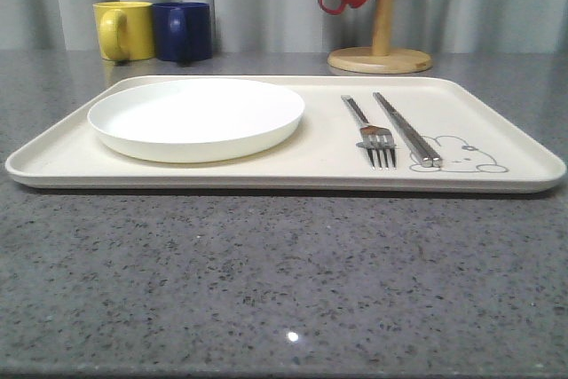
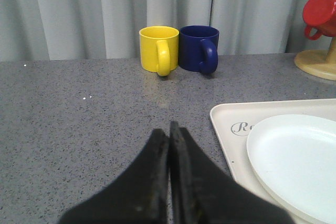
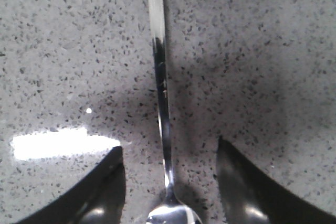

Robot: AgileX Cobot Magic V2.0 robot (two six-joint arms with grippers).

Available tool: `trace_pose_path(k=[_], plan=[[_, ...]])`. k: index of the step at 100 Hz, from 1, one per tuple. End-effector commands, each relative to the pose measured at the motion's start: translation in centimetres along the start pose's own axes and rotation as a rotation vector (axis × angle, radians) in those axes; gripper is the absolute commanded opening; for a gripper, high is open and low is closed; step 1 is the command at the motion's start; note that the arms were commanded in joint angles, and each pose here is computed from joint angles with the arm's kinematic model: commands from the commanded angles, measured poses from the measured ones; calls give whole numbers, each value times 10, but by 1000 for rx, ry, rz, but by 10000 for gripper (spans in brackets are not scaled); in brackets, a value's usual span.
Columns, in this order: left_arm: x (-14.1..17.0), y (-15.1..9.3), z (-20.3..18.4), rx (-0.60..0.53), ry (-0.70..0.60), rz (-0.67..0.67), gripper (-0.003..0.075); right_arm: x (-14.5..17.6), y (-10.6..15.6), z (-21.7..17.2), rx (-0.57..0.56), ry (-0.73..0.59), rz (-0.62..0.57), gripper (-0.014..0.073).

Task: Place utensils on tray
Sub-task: 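Grasp the steel spoon by its handle with the right gripper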

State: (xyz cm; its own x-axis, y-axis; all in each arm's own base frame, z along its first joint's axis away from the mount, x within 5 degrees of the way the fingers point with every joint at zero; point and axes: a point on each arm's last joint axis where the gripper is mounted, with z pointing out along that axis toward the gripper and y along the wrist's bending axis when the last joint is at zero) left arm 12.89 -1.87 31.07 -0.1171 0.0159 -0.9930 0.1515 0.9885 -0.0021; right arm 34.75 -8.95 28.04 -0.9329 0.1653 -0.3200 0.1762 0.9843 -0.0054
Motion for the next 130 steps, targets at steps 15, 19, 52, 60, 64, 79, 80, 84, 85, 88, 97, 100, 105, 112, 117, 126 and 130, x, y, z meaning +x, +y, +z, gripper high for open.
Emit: trace_pose_path(k=[15,19,52,60,64,79,80,84,85,88,97,100,105,112,117,126,130], plan=[[-16,3,-1,-29,-98,-2,-18,-8,-3,-3,4,-53,-8,403],[-16,3,-1,-29,-98,-2,-18,-8,-3,0,3,-46,-7,403],[-16,3,-1,-29,-98,-2,-18,-9,-3,8,2,-30,-7,388],[-16,3,-1,-29,-98,-2,-18,-9,-3,8,1,-27,-7,329],[-16,3,-1,-29,-98,-2,-18,-9,-3,8,0,-23,-6,279],[-16,3,-1,-29,-98,-2,-18,-7,-3,8,-4,-4,-5,98],[-16,3,-1,-29,-98,-2,-18,-7,-3,8,-4,-2,-5,84],[-16,3,-1,-29,-98,-2,-18,-6,-3,8,-5,3,-5,51],[-16,3,-1,-29,-98,-2,-18,-6,-3,8,-6,4,-5,39],[-16,3,-1,-29,-98,-2,-18,-6,-3,8,-6,7,-5,18],[-16,3,-1,-29,-98,-2,-18,-6,-2,8,-13,5,-1,-23],[-16,3,-1,-29,-98,-2,-18,-6,-1,8,-19,3,3,-28],[-16,3,-1,-29,-98,-2,-18,-7,0,6,-29,-6,10,-28],[-16,3,-1,-29,-98,-2,-18,-9,1,-1,-45,-18,18,-28],[-16,3,-1,-29,-98,-2,-18,-9,3,-8,-56,-22,21,-28],[-16,3,-1,-29,-98,-2,-18,-10,8,-26,-71,-46,15,-28],[-16,3,-1,-29,-98,-2,-18,-9,11,-36,-73,-61,16,-28]])
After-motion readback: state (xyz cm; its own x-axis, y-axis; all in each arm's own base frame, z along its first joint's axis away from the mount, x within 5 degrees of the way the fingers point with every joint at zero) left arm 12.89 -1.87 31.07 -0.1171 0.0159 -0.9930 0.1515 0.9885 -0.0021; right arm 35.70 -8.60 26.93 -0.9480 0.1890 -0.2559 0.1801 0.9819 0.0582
